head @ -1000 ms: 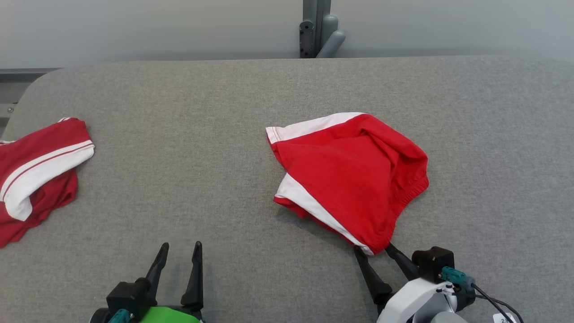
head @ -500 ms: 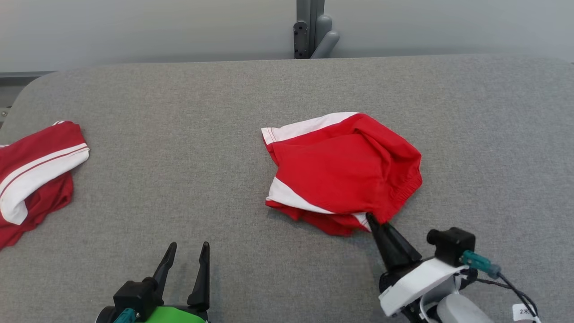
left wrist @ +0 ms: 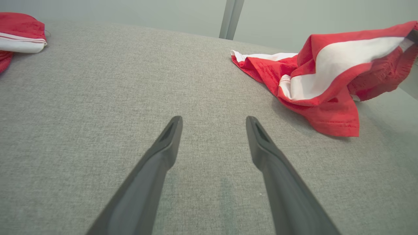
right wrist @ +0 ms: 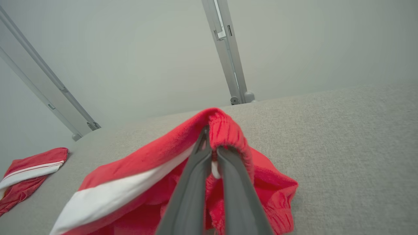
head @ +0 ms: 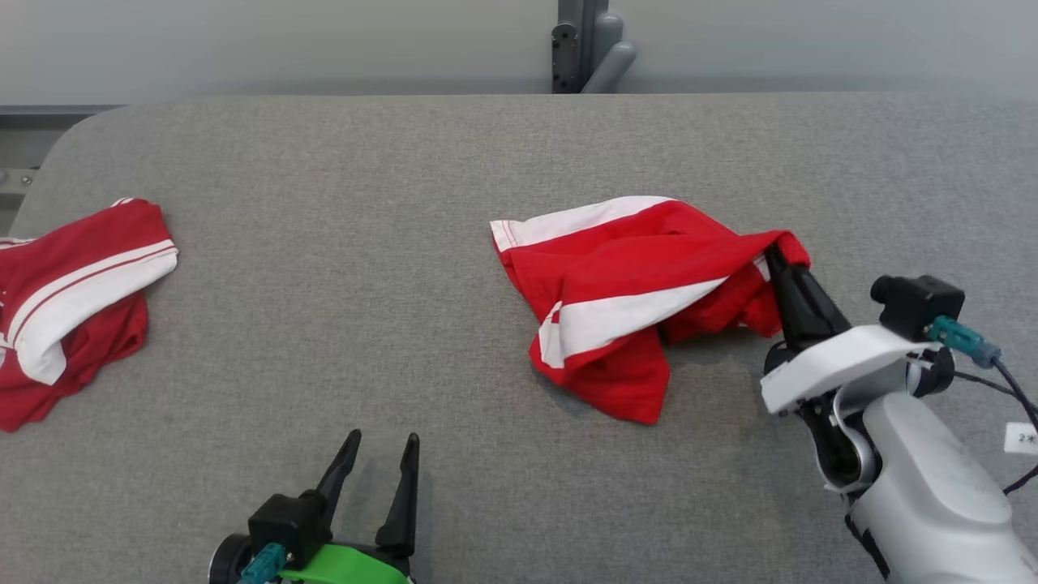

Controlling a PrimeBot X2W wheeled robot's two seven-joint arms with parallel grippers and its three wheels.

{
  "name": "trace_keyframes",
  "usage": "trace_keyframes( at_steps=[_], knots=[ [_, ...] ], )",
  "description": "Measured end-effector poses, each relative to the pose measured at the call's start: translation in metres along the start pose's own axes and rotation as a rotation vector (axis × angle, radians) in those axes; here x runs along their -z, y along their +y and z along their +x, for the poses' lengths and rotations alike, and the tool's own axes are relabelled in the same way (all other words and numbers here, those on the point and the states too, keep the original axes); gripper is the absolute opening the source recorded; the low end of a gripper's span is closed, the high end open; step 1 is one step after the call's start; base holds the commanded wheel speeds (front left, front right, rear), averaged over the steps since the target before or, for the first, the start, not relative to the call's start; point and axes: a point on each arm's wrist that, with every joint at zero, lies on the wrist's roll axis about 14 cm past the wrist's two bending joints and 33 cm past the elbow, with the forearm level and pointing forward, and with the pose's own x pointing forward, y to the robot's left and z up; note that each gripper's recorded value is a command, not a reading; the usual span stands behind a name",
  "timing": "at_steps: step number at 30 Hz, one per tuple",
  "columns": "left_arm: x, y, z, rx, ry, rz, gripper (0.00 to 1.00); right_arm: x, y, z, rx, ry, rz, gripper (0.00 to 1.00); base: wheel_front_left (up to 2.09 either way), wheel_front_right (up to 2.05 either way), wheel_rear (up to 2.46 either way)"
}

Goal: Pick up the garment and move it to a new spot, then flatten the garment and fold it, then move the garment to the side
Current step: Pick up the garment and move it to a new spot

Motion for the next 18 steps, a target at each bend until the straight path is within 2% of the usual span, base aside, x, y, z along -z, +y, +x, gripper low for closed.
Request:
trace_keyframes(
  at_steps=[7,9,10,11,12,16,18],
  knots=[
    [0.001,-0.004,0.002,0.011,0.007,-0.005,1.00,-0.006,-0.036,0.048,0.070,0.036,-0.120,0.00,0.00,0.00,0.00],
    [0.003,-0.002,0.002,0.003,0.012,-0.011,1.00,0.004,-0.047,0.056,0.094,0.080,-0.154,0.01,0.00,0.00,0.00],
    [0.003,-0.001,0.002,-0.003,0.015,-0.013,1.00,0.013,-0.051,0.059,0.101,0.110,-0.172,0.16,0.00,0.00,0.00],
    [0.005,0.001,0.001,-0.010,0.019,-0.017,1.00,0.024,-0.056,0.060,0.115,0.149,-0.180,0.47,0.00,0.00,0.00],
    [0.006,0.003,0.000,-0.017,0.023,-0.017,1.00,0.034,-0.060,0.061,0.124,0.181,-0.187,1.00,0.00,0.00,0.00],
    [0.010,0.012,-0.001,-0.049,0.038,-0.022,1.00,0.070,-0.082,0.056,0.184,0.308,-0.201,1.00,0.00,0.00,0.00],
    [0.012,0.016,-0.001,-0.062,0.045,-0.024,1.00,0.073,-0.091,0.056,0.207,0.321,-0.201,1.00,0.00,0.00,0.00]
  ],
)
